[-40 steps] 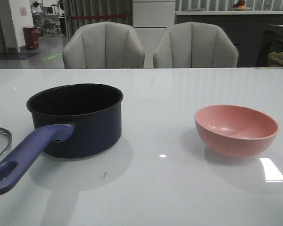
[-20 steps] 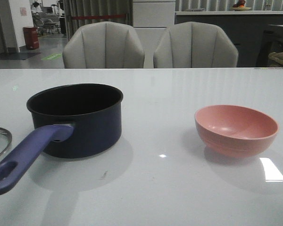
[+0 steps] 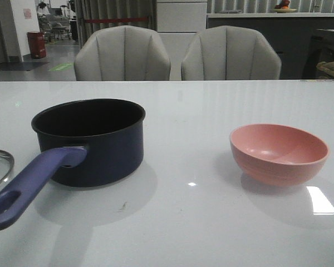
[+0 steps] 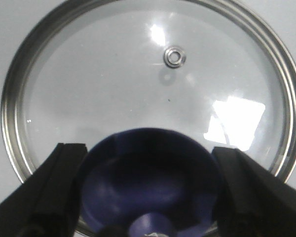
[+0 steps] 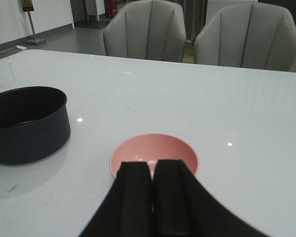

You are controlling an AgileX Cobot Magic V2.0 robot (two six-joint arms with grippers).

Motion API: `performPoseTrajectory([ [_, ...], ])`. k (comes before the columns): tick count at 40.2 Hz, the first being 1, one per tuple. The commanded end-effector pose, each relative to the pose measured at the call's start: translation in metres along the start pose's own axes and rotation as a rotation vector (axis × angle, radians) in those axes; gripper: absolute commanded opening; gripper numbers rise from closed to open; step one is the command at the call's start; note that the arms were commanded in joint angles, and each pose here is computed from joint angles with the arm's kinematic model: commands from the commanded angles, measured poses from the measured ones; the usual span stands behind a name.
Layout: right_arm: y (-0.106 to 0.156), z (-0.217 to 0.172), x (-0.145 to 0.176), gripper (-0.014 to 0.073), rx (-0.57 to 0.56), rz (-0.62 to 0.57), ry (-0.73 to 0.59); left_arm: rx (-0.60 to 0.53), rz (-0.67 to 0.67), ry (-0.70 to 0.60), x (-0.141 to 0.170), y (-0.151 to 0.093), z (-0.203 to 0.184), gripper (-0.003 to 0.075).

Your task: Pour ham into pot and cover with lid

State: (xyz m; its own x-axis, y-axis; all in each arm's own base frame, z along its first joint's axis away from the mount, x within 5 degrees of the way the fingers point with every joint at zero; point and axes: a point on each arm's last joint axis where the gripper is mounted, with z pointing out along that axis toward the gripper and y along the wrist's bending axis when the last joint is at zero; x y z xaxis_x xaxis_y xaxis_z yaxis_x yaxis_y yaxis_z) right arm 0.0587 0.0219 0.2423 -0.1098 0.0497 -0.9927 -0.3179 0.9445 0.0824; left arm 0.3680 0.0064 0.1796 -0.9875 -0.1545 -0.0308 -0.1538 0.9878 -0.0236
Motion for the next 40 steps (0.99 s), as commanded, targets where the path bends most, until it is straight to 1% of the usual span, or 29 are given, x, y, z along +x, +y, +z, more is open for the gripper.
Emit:
performPoseTrajectory([
  [1, 0.0, -0.002, -0.017, 0.0143, 0.012, 0.0, -0.107, 0.016, -0.008, -0.074, -0.003, -0.001, -0.025, 0.0186],
  [6, 0.0, -0.002, -0.017, 0.0143, 0.012, 0.0, -0.107, 0.016, -0.006, -0.081, -0.007, -0.002, -0.034, 0.0183],
  [15, 0.0, -0.002, -0.017, 0.0143, 0.012, 0.0, -0.107, 0.019, 0.032, -0.097, -0.017, -0.004, -0.065, 0.0183],
  [18, 0.0, -0.002, -0.017, 0.0143, 0.012, 0.0, -0.107, 0.024, 0.033, -0.136, -0.019, -0.005, -0.081, 0.0183],
  [25, 0.0, -0.002, -0.017, 0.0143, 0.012, 0.0, -0.107, 0.044, 0.045, -0.27, -0.019, -0.01, -0.124, 0.0183],
  [30, 0.0, -0.002, -0.017, 0.0143, 0.012, 0.0, -0.107, 0.06, 0.11, -0.342, -0.016, -0.028, -0.151, 0.0183],
  [32, 0.0, -0.002, -0.017, 0.0143, 0.012, 0.0, -0.107, 0.066, 0.155, -0.351, -0.014, -0.04, -0.157, 0.0183],
  [39, 0.0, -0.002, -0.017, 0.0143, 0.012, 0.0, -0.107, 0.088, 0.311, -0.353, -0.001, -0.088, -0.162, 0.0183],
  [40, 0.0, -0.002, -0.017, 0.0143, 0.012, 0.0, -0.107, 0.09, 0.321, -0.353, 0.001, -0.092, -0.162, 0.0183],
])
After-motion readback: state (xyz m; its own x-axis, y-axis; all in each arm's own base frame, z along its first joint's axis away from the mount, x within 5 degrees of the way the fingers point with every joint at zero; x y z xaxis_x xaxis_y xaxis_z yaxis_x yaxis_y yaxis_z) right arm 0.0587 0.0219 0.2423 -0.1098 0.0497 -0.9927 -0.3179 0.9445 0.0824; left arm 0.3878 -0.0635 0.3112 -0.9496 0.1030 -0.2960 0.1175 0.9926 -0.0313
